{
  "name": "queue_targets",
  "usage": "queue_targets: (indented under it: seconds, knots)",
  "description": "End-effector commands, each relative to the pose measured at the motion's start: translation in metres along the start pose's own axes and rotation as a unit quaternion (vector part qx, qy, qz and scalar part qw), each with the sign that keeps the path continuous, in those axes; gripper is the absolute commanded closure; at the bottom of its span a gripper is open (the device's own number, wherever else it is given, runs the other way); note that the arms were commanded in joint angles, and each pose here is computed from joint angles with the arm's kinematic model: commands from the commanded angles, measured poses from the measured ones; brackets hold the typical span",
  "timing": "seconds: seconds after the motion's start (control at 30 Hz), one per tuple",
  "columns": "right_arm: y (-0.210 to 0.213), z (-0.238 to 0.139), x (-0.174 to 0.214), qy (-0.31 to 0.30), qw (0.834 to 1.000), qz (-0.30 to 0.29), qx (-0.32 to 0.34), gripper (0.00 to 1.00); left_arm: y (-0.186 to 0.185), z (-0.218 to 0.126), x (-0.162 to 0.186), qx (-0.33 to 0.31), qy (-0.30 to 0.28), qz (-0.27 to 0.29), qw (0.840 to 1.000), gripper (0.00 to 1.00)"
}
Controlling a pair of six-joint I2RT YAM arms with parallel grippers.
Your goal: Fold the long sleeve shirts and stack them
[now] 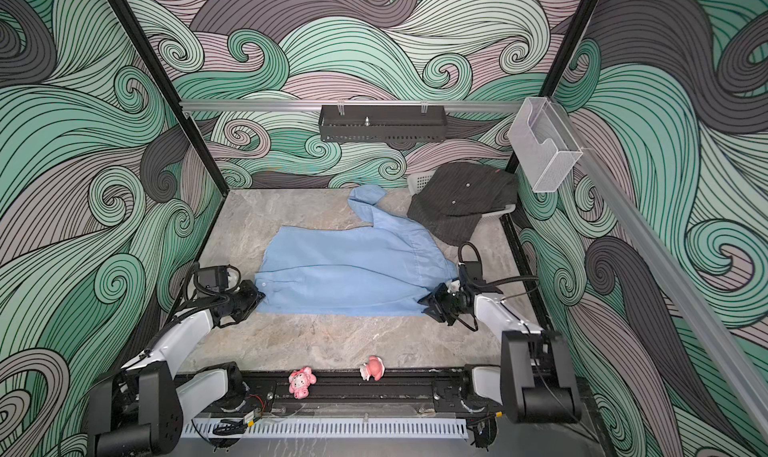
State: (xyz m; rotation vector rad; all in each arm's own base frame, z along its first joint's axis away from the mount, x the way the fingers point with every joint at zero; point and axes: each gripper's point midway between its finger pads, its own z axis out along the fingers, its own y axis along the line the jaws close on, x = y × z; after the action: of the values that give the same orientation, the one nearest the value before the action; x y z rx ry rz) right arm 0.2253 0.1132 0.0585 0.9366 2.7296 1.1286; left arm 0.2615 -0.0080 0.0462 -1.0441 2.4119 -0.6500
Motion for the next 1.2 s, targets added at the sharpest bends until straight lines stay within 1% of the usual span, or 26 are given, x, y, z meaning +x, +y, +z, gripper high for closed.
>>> queue_targets:
  seconds: [0.0,0.1,0.17,0.23,0.4,0.47,0.57,0.63,0.8,0.87,1.0,1.07,1.17]
  knots:
    - [-0.004,-0.022,0.026,0.022,0.999,-0.024,0.037,0.58,-0.013,0.002,-0.007,0.021,-0.006,0.01,1.0,1.0]
    - [0.004,-0.034,0.038,0.032,0.998,-0.049,0.036,0.57,-0.016,0.005,-0.007,0.023,-0.004,0.012,1.0,1.0]
    - [0.011,-0.038,0.04,0.036,0.997,-0.057,0.029,0.59,-0.017,0.004,-0.008,0.024,-0.004,0.013,1.0,1.0]
    - [0.019,-0.037,0.035,0.031,0.997,-0.064,0.023,0.64,-0.019,0.003,-0.009,0.025,-0.006,0.016,1.0,1.0]
    - [0.052,-0.028,0.003,0.01,0.998,-0.062,-0.008,0.87,-0.024,-0.003,-0.013,0.028,-0.015,0.025,0.999,1.0]
    - [0.065,-0.024,-0.008,0.006,0.998,-0.061,-0.018,0.92,-0.024,-0.004,-0.013,0.027,-0.014,0.026,0.999,1.0]
    - [0.075,-0.013,-0.019,0.008,0.998,-0.057,-0.018,0.94,-0.024,-0.004,-0.013,0.026,-0.014,0.028,0.999,1.0]
    - [0.071,-0.003,-0.022,0.015,0.999,-0.051,-0.011,0.95,-0.025,-0.004,-0.014,0.026,-0.015,0.029,0.999,1.0]
    - [0.032,0.026,-0.022,0.037,0.999,-0.02,0.022,0.97,-0.028,-0.006,-0.016,0.03,-0.019,0.03,0.999,1.0]
    - [0.019,0.033,-0.025,0.034,0.999,-0.013,0.038,0.98,-0.03,-0.007,-0.017,0.033,-0.019,0.028,0.999,1.0]
    - [-0.007,0.037,-0.048,0.012,0.998,0.018,0.055,0.99,-0.032,-0.007,-0.018,0.036,-0.02,0.029,0.999,1.0]
    - [-0.018,0.038,-0.063,-0.004,0.998,0.022,0.061,0.99,-0.032,-0.006,-0.018,0.036,-0.02,0.029,0.999,1.0]
    - [-0.036,0.044,-0.069,-0.002,0.997,0.038,0.074,0.99,-0.026,-0.002,-0.017,0.026,-0.018,0.029,0.999,1.0]
